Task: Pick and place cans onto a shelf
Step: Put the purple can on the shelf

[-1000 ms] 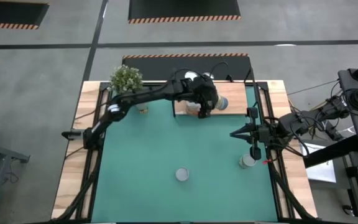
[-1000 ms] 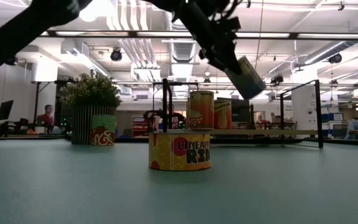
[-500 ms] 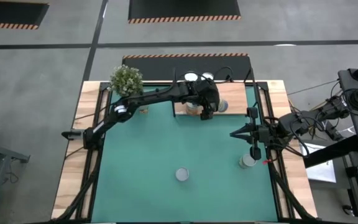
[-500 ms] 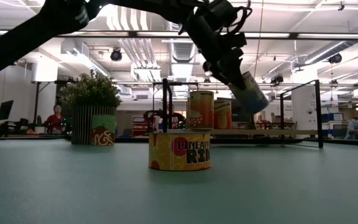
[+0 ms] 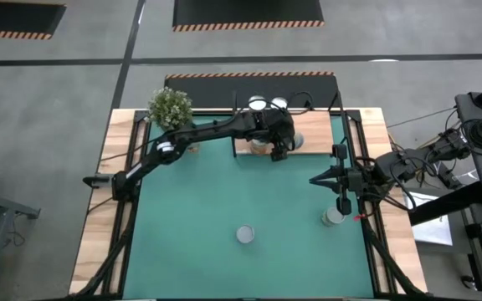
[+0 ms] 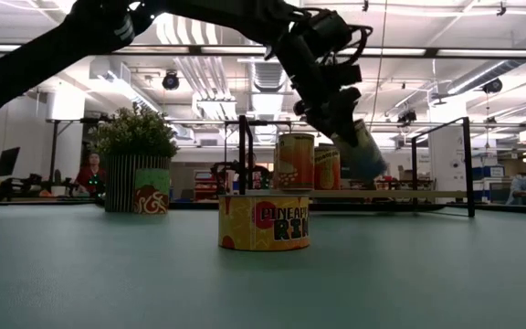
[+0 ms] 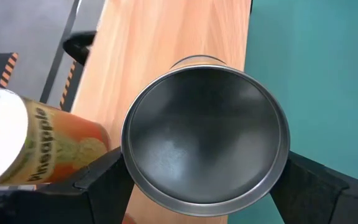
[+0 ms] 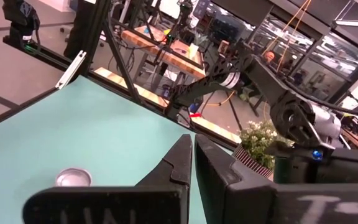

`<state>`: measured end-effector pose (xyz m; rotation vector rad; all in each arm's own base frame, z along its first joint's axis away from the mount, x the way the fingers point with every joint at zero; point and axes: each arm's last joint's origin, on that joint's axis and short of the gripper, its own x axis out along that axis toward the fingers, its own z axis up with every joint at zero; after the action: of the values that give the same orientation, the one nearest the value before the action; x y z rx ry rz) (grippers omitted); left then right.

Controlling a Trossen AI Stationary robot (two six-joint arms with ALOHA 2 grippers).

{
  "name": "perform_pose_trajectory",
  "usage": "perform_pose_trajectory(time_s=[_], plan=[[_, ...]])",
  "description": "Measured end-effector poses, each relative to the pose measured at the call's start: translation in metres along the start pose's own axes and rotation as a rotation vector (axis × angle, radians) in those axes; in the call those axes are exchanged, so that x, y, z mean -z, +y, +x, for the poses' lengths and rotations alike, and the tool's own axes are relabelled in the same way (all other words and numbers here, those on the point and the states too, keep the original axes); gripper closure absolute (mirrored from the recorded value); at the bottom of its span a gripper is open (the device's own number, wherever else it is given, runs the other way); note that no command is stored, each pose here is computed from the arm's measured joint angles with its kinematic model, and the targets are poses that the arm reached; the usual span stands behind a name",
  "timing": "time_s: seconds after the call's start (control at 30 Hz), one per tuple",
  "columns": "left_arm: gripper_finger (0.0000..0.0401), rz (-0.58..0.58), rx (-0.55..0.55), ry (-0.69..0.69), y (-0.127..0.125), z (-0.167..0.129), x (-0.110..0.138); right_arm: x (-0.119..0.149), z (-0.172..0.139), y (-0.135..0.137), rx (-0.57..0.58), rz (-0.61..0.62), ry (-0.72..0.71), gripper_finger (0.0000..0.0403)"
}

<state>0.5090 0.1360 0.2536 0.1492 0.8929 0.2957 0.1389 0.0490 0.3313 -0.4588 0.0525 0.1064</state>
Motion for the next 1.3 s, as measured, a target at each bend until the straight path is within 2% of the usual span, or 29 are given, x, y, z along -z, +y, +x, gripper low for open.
perform_pose_trajectory(time_s=[0.97,1.3], plan=[[0.0097,-0.005,-0.014,0.016,0.001,0.016,0.006,0.001,0.0,0.0,0.004,0.0,0.01,0.0394],[0.0056,-0.005,-0.016,0.014,0.001,0.016,0.006,0.001,0.0,0.0,0.004,-0.001,0.01,0.0394]])
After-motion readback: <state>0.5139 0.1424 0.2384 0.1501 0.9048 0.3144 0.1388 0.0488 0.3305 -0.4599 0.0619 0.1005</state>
